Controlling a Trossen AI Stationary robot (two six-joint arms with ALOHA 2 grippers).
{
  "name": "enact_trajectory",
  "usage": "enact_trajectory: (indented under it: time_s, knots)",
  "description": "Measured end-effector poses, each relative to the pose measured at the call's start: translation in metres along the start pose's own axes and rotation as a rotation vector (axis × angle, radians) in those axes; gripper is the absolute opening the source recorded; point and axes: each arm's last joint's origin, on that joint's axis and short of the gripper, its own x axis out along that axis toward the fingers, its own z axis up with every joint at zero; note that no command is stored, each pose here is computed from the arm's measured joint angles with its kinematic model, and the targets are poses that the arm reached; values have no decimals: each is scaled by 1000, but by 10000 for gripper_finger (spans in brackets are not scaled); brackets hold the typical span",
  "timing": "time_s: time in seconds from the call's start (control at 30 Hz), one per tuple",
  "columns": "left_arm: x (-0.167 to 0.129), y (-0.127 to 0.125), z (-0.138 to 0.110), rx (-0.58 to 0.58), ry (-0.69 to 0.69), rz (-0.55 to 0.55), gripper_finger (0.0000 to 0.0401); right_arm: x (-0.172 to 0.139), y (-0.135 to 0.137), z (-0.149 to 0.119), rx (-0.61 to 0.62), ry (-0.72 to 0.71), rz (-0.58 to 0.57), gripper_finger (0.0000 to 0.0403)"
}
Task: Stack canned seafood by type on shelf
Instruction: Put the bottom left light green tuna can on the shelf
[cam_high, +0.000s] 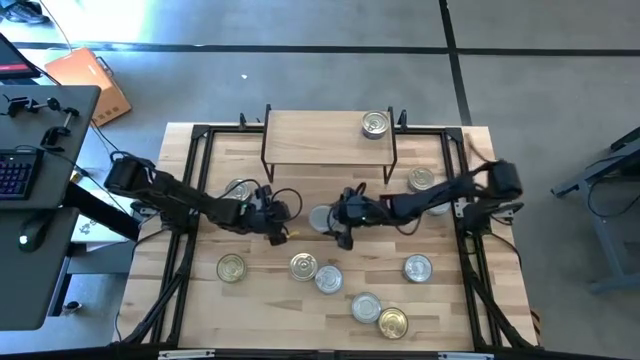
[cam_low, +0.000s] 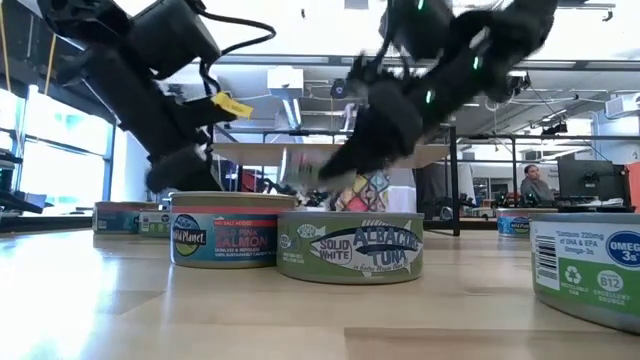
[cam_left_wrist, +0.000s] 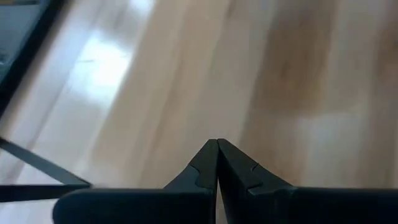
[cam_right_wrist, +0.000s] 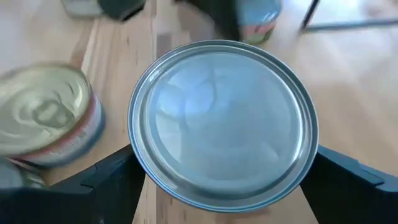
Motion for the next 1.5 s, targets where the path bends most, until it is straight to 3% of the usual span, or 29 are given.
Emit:
enact_trajectory:
  time_s: [0.17,0.3,0.37,0.5,0.77,0.93,1.13,1.5]
  knots:
    - [-11,-8,2,19,-23,-131,0,-46,-5,44,-47,-58,-112,348]
    - [-24,-8,13,38,-127,-184,0,-67,-39,71,-38,-11,-290,349]
    - [-31,-2,25,-35,-223,-200,0,-73,-61,83,-9,27,-341,350]
    - [-37,25,51,-176,-348,-204,0,-68,-104,88,-8,92,-374,351]
    - [-25,107,107,-173,-401,-147,0,-50,-157,79,93,132,-326,353]
    - [-9,145,131,-178,-442,-172,0,-49,-168,77,116,130,-309,369]
    - [22,164,148,-171,-432,-229,0,-50,-171,77,143,123,-283,394]
    - [66,187,143,-223,-304,-208,0,-50,-172,76,125,127,-294,398]
